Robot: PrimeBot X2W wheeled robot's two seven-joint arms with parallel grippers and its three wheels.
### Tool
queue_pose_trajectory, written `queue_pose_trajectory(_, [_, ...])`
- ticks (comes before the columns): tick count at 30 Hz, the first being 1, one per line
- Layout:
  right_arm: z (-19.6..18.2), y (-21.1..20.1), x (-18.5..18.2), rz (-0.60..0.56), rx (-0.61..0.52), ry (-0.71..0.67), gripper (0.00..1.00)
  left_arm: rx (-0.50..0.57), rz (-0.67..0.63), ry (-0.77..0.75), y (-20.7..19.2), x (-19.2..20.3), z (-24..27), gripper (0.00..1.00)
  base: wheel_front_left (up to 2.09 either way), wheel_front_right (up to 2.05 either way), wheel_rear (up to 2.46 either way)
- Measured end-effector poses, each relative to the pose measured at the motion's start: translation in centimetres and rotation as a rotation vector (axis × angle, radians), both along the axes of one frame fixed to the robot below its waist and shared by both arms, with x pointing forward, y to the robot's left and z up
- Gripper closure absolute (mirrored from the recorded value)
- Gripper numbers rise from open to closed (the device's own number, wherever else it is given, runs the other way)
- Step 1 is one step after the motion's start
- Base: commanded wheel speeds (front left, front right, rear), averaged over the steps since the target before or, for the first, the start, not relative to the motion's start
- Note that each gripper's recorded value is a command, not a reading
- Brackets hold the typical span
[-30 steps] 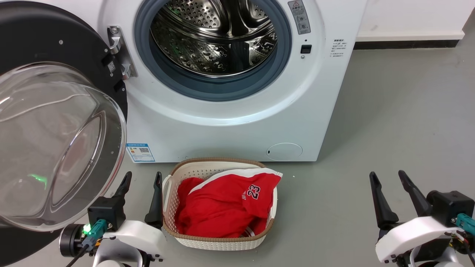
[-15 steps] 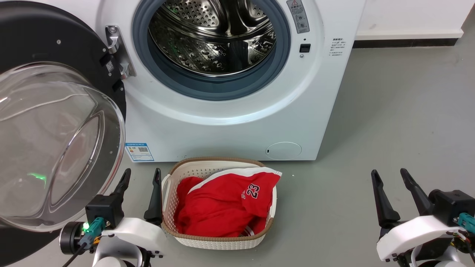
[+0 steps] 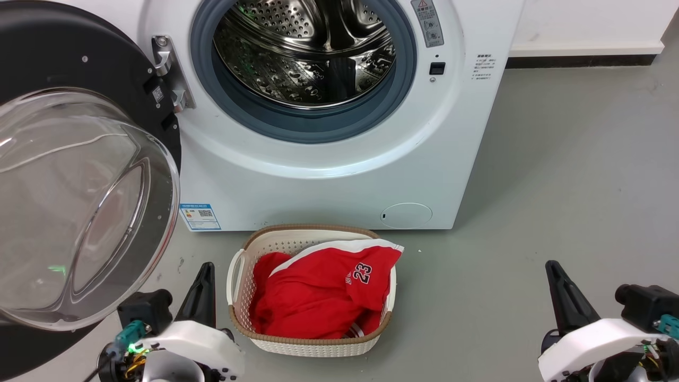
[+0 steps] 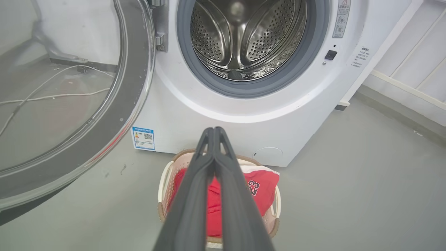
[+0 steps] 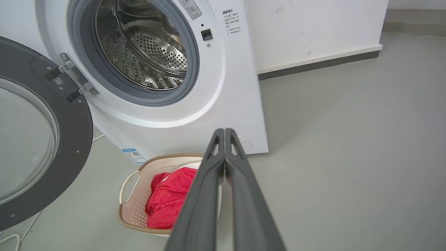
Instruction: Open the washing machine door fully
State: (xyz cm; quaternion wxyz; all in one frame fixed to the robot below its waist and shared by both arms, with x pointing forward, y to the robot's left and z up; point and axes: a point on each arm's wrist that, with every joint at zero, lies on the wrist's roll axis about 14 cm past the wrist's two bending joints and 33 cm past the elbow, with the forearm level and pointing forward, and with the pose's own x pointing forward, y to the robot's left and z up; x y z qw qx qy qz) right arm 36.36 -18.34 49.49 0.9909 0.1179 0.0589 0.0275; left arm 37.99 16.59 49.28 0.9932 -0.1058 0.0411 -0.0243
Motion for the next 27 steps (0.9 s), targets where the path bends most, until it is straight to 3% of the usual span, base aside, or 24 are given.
queue_pose_trajectory(27, [-0.1,-0.4,0.6,-0.054,0.445,0.008,1.00,-0.448,0.066,0.097,1.1,0.3,-1.0,1.00,0.00,0.00,0.00])
